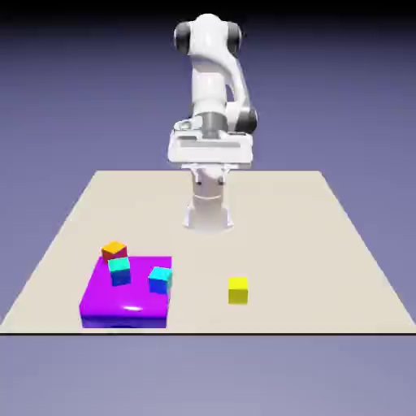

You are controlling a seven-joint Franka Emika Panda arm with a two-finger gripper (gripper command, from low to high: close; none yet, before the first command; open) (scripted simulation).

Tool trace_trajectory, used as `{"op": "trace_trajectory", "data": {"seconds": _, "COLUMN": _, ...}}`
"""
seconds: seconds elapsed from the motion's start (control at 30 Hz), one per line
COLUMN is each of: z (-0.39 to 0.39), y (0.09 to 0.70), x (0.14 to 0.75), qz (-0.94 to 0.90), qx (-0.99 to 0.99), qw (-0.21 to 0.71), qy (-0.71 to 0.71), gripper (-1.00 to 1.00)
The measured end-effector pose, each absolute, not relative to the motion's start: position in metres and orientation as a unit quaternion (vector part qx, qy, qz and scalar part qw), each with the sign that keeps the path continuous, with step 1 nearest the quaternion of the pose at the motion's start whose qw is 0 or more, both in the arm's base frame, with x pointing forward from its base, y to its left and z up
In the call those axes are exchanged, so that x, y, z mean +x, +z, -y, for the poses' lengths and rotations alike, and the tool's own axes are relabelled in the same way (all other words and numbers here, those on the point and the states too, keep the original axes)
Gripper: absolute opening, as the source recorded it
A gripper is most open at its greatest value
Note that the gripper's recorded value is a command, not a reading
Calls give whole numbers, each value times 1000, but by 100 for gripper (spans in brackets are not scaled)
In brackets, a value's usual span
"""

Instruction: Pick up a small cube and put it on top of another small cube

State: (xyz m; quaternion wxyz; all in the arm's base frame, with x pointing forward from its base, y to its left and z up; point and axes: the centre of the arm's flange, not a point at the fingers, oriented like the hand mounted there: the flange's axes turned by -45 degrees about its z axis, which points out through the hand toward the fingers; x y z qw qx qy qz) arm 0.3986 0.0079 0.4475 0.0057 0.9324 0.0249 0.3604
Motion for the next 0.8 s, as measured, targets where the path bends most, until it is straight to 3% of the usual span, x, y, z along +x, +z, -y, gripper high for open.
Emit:
{"op": "trace_trajectory", "data": {"seconds": 0.4, "z": -44, "y": 319, "x": 463, "qz": -9, "qx": 997, "qw": 1, "qy": 73, "gripper": 0}}
{"op": "trace_trajectory", "data": {"seconds": 0.8, "z": -84, "y": 187, "x": 470, "qz": 7, "qx": 980, "qw": -2, "qy": -200, "gripper": 0}}
